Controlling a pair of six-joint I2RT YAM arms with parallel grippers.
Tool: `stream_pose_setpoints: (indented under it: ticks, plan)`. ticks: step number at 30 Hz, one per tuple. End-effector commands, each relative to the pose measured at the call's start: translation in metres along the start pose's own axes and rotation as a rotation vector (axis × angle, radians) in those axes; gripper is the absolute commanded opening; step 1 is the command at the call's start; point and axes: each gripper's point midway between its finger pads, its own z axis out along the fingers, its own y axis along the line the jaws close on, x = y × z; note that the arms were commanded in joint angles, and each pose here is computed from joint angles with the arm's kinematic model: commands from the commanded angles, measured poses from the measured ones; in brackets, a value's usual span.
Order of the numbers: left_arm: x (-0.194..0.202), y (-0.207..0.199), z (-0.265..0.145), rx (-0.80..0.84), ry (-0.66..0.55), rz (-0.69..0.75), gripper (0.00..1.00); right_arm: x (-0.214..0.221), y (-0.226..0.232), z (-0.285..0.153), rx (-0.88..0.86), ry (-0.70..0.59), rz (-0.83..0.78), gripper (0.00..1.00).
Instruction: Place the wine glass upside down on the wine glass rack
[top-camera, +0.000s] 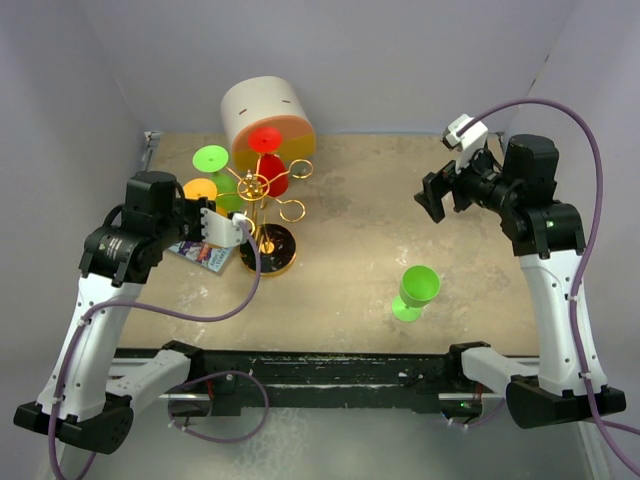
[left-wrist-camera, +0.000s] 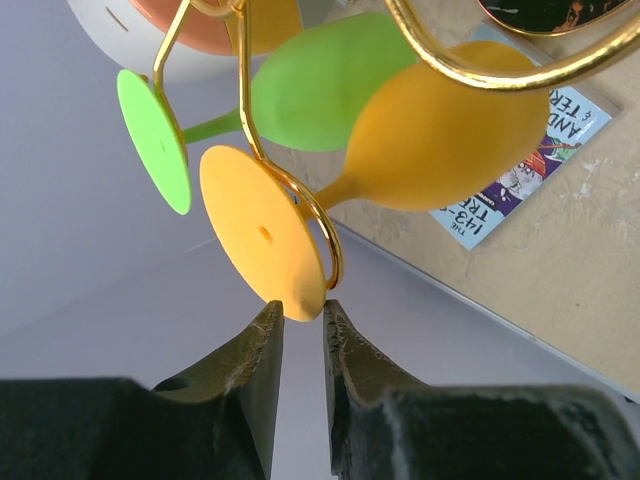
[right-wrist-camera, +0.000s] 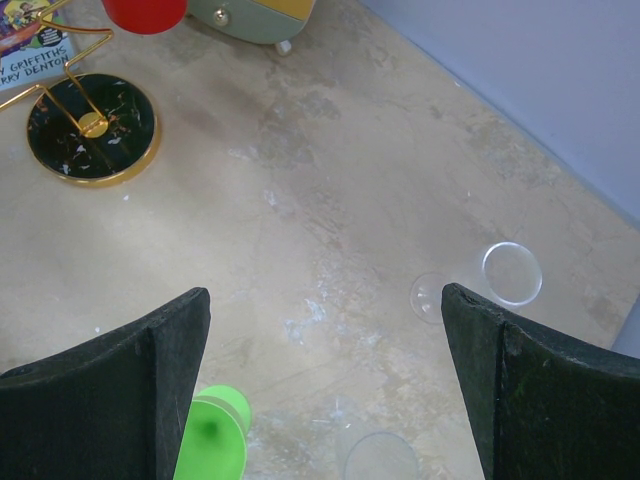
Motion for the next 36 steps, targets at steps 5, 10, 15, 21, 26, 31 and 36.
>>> stream_pose_setpoints:
  ticks: [5, 10, 15, 21, 26, 31, 36]
  plan:
    - [0.007, -0.004, -0.005, 0.005, 0.038, 0.043, 0.30, -0.005, -0.006, -0.002, 0.030, -0.025, -0.025, 1.00]
    - [0.013, -0.004, -0.008, 0.004, 0.071, 0.052, 0.34, -0.002, -0.009, -0.002, 0.048, -0.016, -0.023, 1.00]
    - [0.012, 0.000, -0.017, -0.006, 0.067, 0.037, 0.40, 0.006, -0.010, -0.003, 0.057, 0.003, -0.024, 1.00]
    - [0.015, 0.000, -0.026, 0.001, 0.076, 0.007, 0.52, 0.018, -0.011, -0.006, 0.074, 0.028, -0.050, 1.00]
    - [0.014, 0.001, -0.036, -0.004, 0.063, -0.034, 0.60, 0.022, -0.011, -0.007, 0.073, 0.038, -0.056, 1.00]
    - [0.013, 0.008, -0.051, -0.027, 0.052, -0.085, 0.77, 0.023, -0.017, -0.008, 0.105, 0.046, -0.039, 1.00]
    - [-0.001, 0.029, -0.071, -0.106, -0.026, -0.177, 0.99, 0.026, -0.038, -0.013, 0.207, 0.052, 0.008, 1.00]
